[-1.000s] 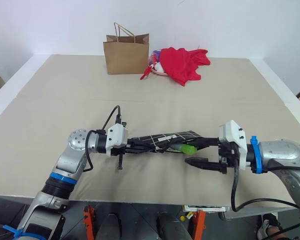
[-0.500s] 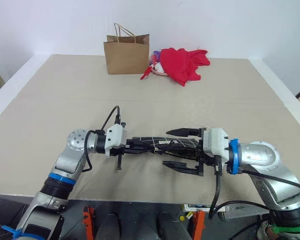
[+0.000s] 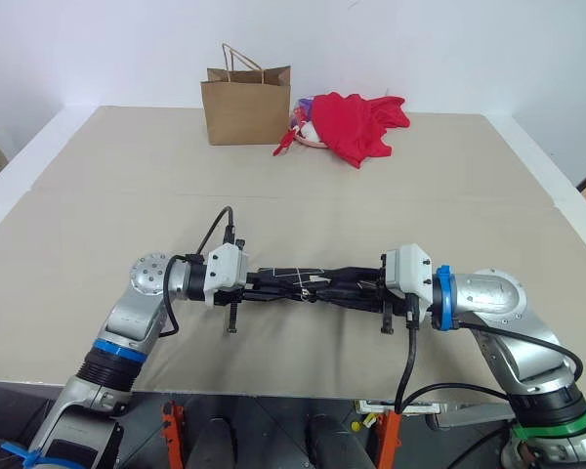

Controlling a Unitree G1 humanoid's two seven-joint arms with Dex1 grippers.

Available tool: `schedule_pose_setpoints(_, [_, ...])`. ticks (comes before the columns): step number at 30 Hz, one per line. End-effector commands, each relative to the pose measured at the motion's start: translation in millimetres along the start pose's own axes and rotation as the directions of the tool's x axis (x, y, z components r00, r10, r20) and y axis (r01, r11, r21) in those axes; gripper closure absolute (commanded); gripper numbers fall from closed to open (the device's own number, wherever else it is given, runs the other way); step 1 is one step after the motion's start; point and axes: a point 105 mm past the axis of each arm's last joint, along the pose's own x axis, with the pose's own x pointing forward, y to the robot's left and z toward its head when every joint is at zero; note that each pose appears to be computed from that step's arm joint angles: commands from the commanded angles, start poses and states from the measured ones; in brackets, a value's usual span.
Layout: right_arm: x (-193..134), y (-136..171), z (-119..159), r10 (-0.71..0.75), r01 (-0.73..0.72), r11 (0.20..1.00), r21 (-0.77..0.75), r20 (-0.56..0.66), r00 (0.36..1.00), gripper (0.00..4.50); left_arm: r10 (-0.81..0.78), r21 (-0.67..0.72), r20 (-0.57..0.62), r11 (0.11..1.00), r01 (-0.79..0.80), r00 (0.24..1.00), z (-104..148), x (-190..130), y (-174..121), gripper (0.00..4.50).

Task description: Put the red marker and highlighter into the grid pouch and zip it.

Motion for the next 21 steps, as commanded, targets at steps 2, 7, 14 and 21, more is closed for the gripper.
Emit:
schedule_pose_setpoints(2, [1.1, 2.8, 8.3, 0.022, -0.020, 0.999, -0.033, 0.035, 0.999, 4.41, 0.005, 0.034, 0.009, 0.999, -0.006, 1.000, 8.3, -1.1, 1.0, 4.50])
schedule_pose_setpoints(7, [0.7, 7.2, 17.7, 0.047, -0.044, 0.998, -0.046, 0.066, 0.997, 4.41, 0.002, 0.037, 0.007, 0.999, -0.003, 1.000, 7.3, -0.9, 1.0, 4.50])
schedule_pose_setpoints(14, [-23.3, 9.4, 21.7, -0.017, 0.017, 0.999, -0.032, 0.023, 1.000, 4.41, 0.010, 0.067, -0.039, 0.998, -0.008, 0.999, -1.0, -8.2, 8.1, 4.50])
schedule_pose_setpoints(21, [-87.0, 17.4, -14.4, -0.127, 0.138, 0.989, 0.045, -0.194, 0.973, 4.41, 0.018, 0.099, -0.083, 0.995, -0.009, 0.996, -8.0, -23.4, 22.0, 4.50])
